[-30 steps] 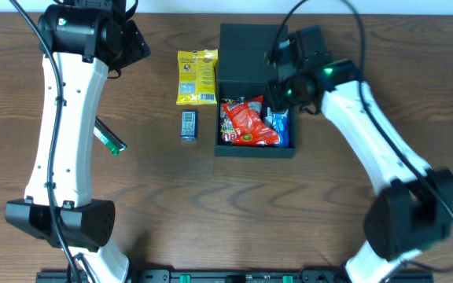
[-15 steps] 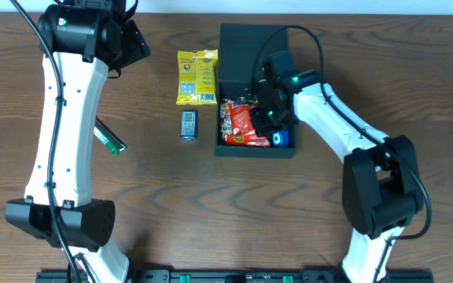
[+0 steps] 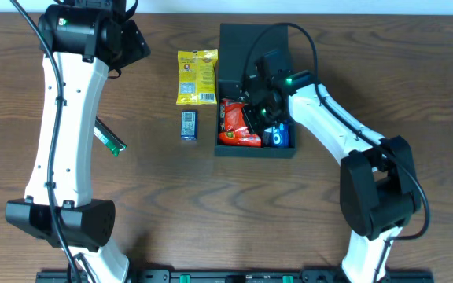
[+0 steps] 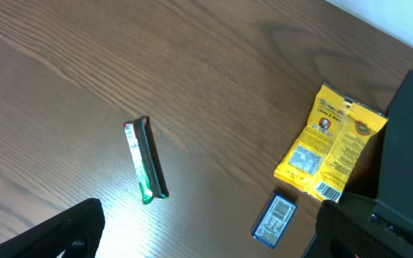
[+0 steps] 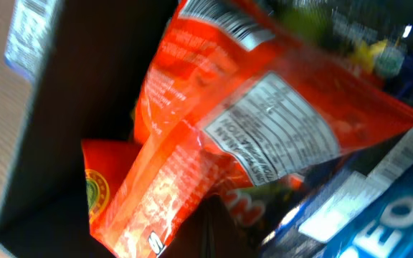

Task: Pack container
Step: 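Press the red chip bag down into the box with the right gripper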

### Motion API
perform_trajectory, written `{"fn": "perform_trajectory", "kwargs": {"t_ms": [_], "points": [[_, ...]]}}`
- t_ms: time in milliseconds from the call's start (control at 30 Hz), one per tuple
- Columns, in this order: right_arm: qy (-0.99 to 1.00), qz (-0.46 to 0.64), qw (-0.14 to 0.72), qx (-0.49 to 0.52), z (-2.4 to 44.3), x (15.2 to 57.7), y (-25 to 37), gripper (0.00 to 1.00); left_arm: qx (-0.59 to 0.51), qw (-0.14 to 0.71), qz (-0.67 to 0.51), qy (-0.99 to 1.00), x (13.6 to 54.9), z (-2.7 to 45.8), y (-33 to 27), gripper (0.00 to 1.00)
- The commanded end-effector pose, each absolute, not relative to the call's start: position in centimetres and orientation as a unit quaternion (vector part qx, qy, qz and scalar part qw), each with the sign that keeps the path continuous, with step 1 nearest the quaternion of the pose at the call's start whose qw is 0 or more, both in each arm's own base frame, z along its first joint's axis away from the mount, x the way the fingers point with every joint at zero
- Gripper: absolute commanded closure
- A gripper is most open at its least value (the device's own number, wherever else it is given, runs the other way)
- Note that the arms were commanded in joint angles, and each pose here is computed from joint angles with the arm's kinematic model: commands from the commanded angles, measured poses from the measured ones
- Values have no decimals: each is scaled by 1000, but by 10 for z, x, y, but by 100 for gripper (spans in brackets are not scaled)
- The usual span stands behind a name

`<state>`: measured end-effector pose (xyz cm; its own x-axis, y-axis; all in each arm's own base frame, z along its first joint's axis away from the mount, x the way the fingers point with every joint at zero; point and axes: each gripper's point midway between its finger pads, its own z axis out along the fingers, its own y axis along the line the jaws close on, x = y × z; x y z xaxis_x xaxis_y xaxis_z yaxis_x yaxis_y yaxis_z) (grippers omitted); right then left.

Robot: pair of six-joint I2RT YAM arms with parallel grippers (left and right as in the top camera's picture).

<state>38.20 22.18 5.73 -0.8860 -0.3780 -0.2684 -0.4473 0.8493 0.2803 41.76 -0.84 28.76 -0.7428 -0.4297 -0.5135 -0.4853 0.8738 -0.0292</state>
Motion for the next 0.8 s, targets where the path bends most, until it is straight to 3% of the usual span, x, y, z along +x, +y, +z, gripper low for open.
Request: {"fn": "perform_trajectory", "kwargs": {"t_ms": [0,300,500,767], "points": [[948,177,119,-236,62,390,232,99,-237,249,61,937,419,278,-8,5],[941,186,106,-262,49,378,256,99,-237,249,61,937,419,278,-8,5],[951,138,111,-253,50,386,240,99,-237,249,61,937,419,278,-7,5],[947,140,160,-242,120,405,232,99,-237,249,61,937,419,278,-8,4]]}}
